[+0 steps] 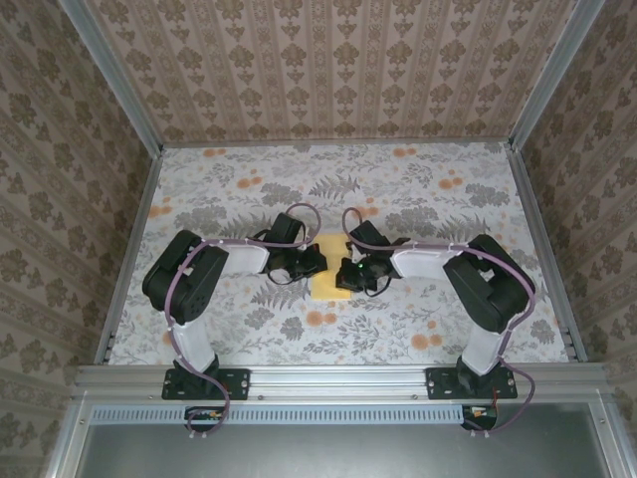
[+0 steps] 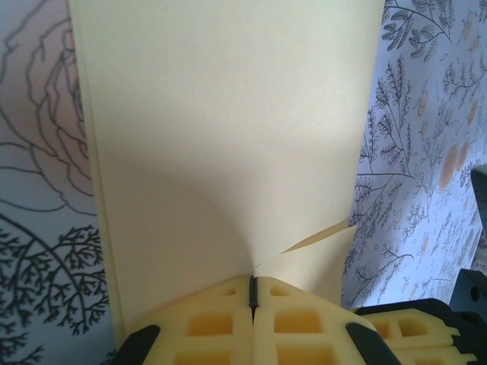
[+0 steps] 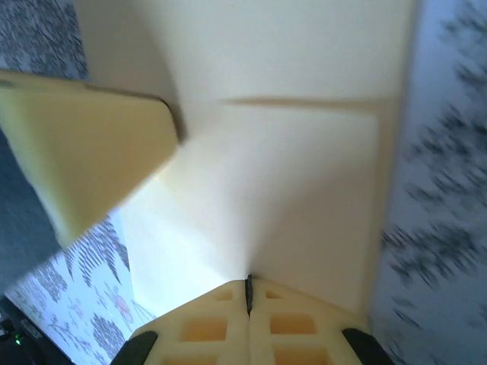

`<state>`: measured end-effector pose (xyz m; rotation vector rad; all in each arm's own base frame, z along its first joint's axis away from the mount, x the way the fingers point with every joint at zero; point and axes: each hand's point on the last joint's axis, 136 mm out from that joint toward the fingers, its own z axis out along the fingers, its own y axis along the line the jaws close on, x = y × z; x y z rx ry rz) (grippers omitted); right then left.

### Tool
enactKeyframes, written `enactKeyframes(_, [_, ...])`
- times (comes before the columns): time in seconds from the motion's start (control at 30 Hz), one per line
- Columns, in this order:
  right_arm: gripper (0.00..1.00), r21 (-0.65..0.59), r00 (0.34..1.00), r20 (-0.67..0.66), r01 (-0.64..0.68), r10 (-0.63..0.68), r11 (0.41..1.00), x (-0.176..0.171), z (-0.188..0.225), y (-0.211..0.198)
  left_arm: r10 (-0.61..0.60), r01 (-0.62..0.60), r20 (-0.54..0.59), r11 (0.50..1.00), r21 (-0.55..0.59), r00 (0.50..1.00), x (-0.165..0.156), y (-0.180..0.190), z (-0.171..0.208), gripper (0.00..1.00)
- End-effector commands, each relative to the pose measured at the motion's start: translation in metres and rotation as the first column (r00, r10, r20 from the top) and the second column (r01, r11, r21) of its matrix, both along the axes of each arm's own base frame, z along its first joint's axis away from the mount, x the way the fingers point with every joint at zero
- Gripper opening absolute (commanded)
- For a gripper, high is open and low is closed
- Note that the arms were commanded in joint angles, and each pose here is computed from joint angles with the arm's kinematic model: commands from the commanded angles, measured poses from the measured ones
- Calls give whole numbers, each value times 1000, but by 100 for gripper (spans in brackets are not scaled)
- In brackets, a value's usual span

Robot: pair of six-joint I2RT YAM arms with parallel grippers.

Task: Fold a paper plane with a square sheet of paper (pick it up from the middle)
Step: Fold the triangle a second time at the center of the table.

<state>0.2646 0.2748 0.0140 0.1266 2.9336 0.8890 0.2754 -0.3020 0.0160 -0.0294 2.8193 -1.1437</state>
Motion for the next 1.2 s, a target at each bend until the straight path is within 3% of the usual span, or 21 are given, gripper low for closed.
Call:
enactKeyframes(0.0, [0, -113, 989, -148, -29, 12, 993, -50, -21, -38, 74, -12, -211, 960, 279, 975, -51, 56, -73, 0])
enactKeyframes(0.2, [0, -134, 990, -140, -11, -8, 991, -59, -14, -63, 61, -6, -200, 964, 264, 978, -47, 53, -69, 0])
enactKeyframes(0.4, [0, 63, 997, 58, -57, 53, 996, -22, 38, -32, 31, 6, -170, 977, 212, 985, -36, 38, -56, 0])
enactKeyframes(0.63, [0, 131, 996, 67, -66, 58, 989, 1, 33, -5, 2, 20, -129, 986, 168, 992, -29, 25, -40, 0])
enactKeyframes(0.87, [0, 68, 997, 4, -75, 75, 995, 0, 4, -8, -28, 35, -61, 993, 111, 998, -17, 11, -17, 0])
enactKeyframes(1.0, [0, 0, 996, -35, -77, 77, 997, -7, -13, -19, -57, 56, 39, 997, 45, 998, -3, -4, 12, 0])
enactKeyframes(1.17, [0, -63, 995, -69, -77, 72, 995, -14, -24, -30, -96, 95, 147, 995, 18, 984, -2, -14, 36, 7])
